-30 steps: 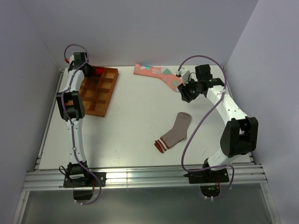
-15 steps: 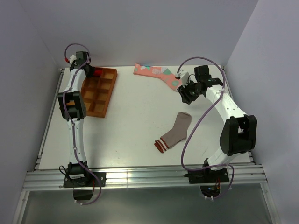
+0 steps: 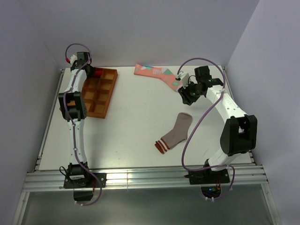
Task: Roll the socks
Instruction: Place the sock in the storage box.
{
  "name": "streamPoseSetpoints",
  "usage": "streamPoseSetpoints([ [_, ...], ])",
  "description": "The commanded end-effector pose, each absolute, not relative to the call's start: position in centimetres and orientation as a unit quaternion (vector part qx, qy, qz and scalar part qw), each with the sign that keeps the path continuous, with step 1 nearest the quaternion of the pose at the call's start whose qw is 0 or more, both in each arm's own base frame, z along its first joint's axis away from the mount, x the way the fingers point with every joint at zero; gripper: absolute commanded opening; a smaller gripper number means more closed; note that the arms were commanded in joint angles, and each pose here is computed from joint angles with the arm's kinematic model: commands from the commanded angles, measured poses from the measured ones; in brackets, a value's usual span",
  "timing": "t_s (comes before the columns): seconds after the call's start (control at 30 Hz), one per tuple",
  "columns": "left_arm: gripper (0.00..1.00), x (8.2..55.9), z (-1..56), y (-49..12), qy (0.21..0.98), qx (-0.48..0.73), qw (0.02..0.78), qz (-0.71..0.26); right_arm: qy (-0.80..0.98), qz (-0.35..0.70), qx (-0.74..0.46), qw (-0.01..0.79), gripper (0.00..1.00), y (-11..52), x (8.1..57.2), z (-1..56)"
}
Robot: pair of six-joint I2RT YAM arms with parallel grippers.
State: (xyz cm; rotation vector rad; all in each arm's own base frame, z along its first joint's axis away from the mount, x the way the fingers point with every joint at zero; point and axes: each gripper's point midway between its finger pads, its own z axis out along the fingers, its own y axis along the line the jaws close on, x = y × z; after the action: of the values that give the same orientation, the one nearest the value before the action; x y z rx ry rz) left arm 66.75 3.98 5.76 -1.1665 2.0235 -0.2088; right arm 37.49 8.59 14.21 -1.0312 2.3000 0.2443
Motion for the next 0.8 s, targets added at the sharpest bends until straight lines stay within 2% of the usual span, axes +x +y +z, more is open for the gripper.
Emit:
streamPoseSetpoints([
  [0.0, 0.29, 62.4, -1.1, 3.8, 0.836, -0.463, 0.292, -0.046, 0.861, 0.087, -0.391, 0.313, 0.51, 8.4, 38.1, 15.4],
  [0.4, 0.43, 64.1, 4.9, 3.0, 0.803, -0.475, 0.332, -0.14, 0.861, 0.091, -0.389, 0.314, 0.5, 8.5, 38.3, 15.5],
  [0.77, 0.48, 64.1, 7.6, 2.5, 0.793, -0.47, 0.345, -0.177, 0.862, 0.095, -0.389, 0.312, 0.5, 8.7, 38.5, 15.7],
])
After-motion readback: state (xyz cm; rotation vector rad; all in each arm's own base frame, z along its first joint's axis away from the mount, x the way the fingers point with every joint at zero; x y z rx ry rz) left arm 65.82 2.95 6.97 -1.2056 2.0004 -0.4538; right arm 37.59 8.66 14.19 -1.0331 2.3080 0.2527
